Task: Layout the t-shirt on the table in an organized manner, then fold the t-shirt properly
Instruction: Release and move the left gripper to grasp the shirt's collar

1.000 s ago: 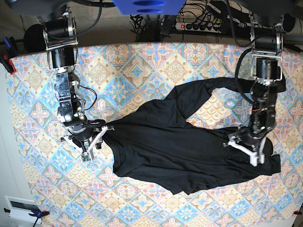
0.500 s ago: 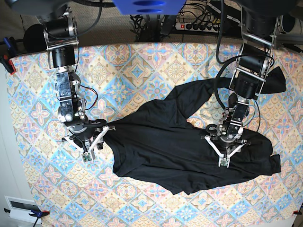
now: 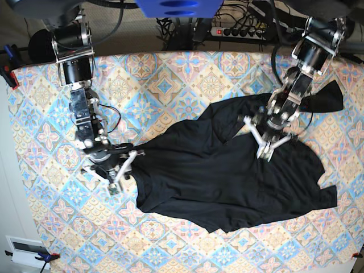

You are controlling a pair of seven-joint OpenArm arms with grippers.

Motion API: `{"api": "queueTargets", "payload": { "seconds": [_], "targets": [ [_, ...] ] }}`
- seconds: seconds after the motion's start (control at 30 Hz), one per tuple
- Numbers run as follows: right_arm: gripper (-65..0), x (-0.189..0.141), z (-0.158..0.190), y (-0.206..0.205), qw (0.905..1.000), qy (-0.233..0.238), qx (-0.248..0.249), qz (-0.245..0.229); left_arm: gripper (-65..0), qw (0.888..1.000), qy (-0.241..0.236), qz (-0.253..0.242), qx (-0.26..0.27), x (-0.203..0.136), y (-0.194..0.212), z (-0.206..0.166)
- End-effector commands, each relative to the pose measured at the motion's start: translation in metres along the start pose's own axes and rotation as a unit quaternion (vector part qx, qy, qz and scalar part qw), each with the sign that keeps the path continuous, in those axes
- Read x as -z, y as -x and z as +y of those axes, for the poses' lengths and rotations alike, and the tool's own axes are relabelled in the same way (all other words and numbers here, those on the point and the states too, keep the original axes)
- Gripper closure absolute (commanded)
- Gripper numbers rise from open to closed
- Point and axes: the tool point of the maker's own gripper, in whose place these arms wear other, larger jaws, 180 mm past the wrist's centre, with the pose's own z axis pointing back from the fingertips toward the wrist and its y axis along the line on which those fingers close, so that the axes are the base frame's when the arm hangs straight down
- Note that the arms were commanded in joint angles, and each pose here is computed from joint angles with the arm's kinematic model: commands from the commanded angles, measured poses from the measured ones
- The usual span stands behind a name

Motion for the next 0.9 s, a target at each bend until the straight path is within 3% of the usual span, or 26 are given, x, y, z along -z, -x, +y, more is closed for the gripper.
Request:
{"api": "queueTargets", "payload": {
  "seconds": [0.0, 0.13, 0.27, 0.37, 0.6, 0.73, 0.87],
  "targets": [
    [-17.2, -0.004, -0.008, -0.04, 0.9986, 0.008, -0.011, -0.051, 0.0, 1.0, 0.004, 0.022, -0.013, -0.014, 0.012, 0.005],
    [-17.3, -0.001, -0.005, -0.055, 0.998, 0.005, -0.024, -0.059, 0.0, 0.998, 0.029, 0.046, -0.041, -0.06, 0.046, -0.003],
    [-17.5, 0.008, -0.009, -0.05, 0.9988, 0.006, -0.02, -0.044, 0.0, 0.996, 0.042, 0.073, -0.028, -0.094, 0.081, -0.011],
    [-17.5, 0.014, 0.01, -0.064, 0.9974, -0.026, -0.046, -0.048, 0.0, 0.994, 0.04, 0.102, -0.017, -0.108, 0.107, -0.007],
    [-17.5, 0.021, 0.053, -0.067, 0.9886, -0.087, -0.117, -0.038, 0.0, 0.986, 0.036, 0.162, 0.019, -0.129, 0.149, 0.005],
    [-17.2, 0.034, 0.084, -0.058, 0.9852, -0.115, -0.126, -0.016, 0.0, 0.986, 0.035, 0.161, 0.021, -0.13, 0.149, 0.007],
    [-17.2, 0.041, 0.095, -0.077, 0.9844, -0.123, -0.121, -0.035, 0.0, 0.988, 0.026, 0.15, 0.009, -0.128, 0.141, 0.012]
  ]
}}
